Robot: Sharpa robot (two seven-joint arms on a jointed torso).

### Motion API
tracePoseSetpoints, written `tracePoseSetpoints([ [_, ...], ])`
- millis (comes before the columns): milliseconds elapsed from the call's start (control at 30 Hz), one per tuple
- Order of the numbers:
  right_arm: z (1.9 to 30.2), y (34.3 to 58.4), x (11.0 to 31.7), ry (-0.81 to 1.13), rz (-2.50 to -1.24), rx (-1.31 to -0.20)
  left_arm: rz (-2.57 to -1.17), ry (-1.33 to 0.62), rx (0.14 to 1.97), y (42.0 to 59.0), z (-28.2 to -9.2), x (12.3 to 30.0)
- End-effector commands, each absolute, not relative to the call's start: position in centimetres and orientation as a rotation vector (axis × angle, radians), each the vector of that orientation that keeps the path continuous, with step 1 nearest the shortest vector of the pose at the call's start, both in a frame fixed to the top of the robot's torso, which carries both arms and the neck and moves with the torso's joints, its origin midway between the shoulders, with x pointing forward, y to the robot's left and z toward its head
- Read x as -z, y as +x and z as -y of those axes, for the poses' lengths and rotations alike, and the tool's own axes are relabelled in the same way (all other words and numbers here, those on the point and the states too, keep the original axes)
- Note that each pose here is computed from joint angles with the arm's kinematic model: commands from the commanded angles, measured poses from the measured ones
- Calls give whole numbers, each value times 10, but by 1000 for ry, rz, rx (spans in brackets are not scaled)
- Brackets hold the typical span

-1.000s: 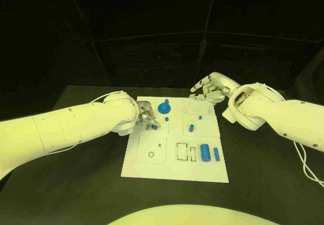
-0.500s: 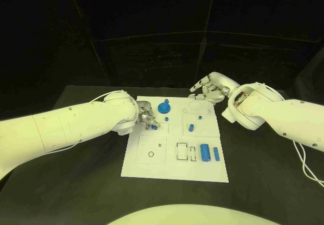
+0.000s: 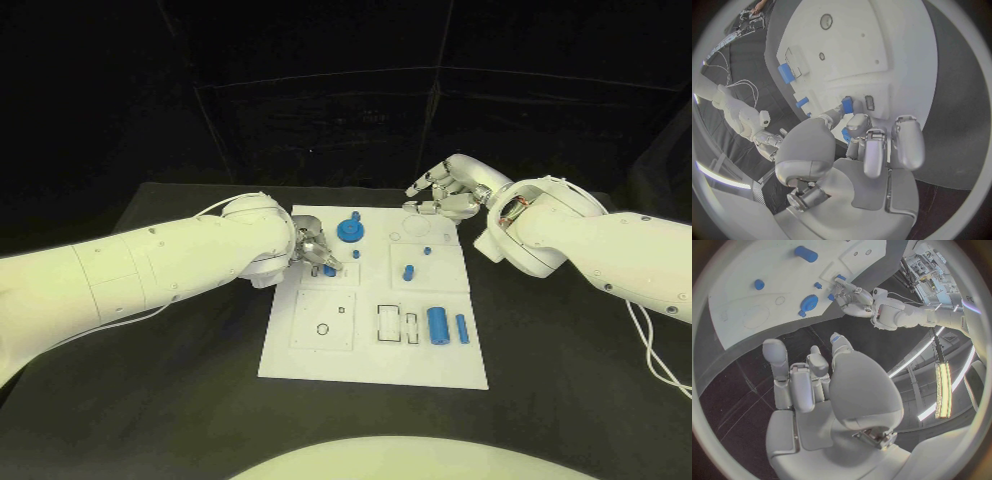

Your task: Assemble the parts on the task board

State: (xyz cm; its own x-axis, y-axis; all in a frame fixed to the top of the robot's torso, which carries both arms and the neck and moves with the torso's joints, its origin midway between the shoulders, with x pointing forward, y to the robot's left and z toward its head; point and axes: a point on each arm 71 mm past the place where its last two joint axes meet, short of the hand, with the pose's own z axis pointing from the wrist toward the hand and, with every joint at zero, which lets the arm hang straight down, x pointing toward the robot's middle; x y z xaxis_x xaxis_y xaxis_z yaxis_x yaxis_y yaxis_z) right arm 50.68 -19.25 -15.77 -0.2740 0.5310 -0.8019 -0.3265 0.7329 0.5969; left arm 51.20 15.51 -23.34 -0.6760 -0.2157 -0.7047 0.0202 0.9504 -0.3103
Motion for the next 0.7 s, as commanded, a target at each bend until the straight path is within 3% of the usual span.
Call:
tracePoseSetpoints([
  [33, 191, 506, 157, 160, -1655, -842, -2308, -140, 366, 512, -155, 235],
  [700, 191, 506, 156, 158, -1655, -844, -2308, -144, 357, 515, -151, 236],
])
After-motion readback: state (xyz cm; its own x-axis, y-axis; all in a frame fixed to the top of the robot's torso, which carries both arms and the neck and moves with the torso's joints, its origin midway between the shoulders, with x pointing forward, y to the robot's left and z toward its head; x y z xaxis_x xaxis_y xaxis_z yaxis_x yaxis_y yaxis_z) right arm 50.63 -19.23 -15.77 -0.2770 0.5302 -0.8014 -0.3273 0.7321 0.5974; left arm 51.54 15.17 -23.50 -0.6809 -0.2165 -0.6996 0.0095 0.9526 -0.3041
